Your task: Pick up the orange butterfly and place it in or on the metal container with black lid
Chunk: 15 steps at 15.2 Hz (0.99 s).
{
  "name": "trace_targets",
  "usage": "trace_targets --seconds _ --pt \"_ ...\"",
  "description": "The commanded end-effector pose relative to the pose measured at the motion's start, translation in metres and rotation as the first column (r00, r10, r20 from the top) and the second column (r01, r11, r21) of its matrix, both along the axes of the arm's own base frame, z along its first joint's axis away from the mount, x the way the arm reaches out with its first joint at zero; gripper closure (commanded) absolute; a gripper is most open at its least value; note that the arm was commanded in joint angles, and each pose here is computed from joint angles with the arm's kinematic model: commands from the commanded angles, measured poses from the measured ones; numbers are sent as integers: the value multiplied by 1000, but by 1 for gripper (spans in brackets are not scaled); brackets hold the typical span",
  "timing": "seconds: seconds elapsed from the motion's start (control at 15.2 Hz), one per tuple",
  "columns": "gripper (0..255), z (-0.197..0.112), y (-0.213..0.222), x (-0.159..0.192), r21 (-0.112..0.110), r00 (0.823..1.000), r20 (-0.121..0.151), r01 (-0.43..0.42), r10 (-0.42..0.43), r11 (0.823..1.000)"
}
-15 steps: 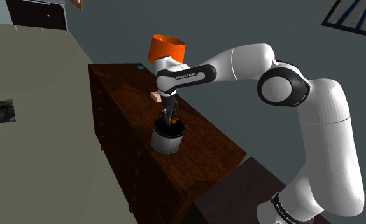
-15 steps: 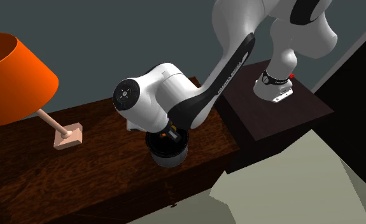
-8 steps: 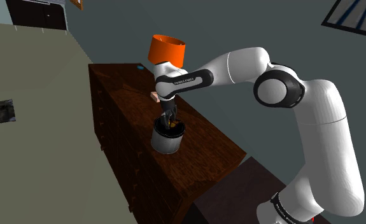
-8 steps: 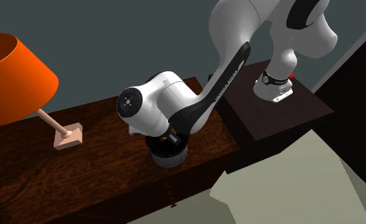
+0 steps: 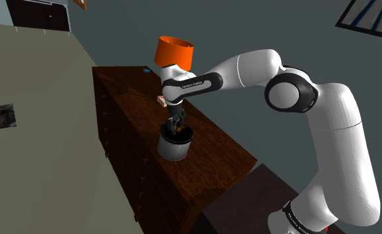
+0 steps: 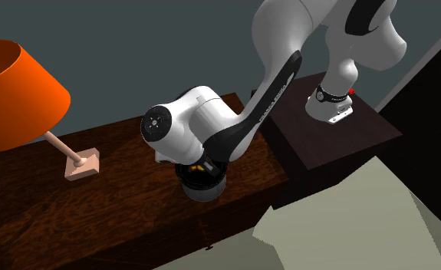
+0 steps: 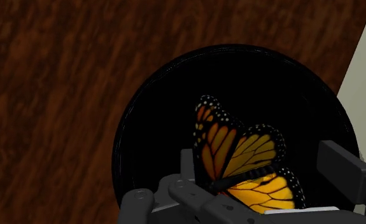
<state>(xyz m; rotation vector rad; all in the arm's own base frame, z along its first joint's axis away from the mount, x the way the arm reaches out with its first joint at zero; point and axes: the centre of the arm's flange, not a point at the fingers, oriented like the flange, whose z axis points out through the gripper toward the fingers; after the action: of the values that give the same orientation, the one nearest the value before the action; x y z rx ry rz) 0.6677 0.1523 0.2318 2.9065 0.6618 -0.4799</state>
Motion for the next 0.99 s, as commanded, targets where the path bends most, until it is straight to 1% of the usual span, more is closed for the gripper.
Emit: trace_targets --seconds 0.0,0.13,0.4,0.92 --pt "0 0 0 0 0 1000 0 0 0 1000" --pt "0 0 0 0 0 1000 0 0 0 1000" --pt "0 47 9 14 0 1000 0 0 0 1000" --pt "0 47 9 14 0 1000 0 0 0 1000"
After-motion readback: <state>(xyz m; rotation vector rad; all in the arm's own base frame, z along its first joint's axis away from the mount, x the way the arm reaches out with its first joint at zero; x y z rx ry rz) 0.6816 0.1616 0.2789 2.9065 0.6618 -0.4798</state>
